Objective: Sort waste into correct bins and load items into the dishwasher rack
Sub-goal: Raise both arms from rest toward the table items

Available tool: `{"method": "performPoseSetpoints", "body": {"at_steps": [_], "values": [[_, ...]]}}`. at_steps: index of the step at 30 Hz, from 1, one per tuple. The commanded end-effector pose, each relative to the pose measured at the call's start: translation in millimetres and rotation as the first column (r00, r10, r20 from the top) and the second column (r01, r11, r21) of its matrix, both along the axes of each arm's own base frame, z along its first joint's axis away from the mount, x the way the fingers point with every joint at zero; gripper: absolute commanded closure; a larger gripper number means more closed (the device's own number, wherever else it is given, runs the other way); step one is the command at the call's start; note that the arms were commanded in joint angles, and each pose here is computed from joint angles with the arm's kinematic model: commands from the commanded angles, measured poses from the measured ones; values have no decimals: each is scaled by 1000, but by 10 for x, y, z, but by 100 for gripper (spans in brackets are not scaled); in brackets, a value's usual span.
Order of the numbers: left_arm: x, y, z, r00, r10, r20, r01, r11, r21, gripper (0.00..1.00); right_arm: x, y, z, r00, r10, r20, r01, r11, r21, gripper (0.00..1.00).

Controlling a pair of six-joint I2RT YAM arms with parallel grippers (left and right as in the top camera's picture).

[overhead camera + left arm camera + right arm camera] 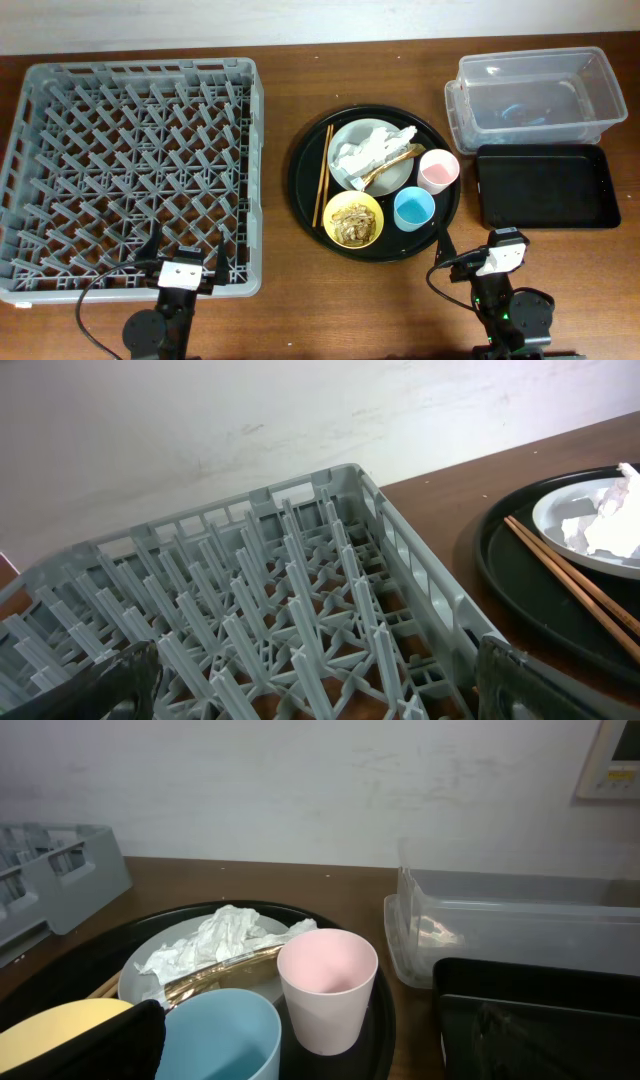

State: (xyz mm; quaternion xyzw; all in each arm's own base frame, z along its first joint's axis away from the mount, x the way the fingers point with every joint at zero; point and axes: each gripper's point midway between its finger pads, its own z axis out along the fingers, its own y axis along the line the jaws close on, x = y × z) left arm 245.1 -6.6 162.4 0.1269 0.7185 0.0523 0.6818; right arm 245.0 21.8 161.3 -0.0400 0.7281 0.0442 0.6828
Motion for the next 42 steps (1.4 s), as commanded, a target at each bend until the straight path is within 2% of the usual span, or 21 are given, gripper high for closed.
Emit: {"method": "performPoseSetpoints", "body": {"at_steps": [1,42], "values": [[6,3,-46,1000,3,-9,-2,1000,7,1,-1,10,-25,1000,2,-3,-2,1000,5,2],[7,10,-43,1000,7,-8,-7,1000,8,1,6,-13,52,1000,-11,29,11,1000,2,2]]}}
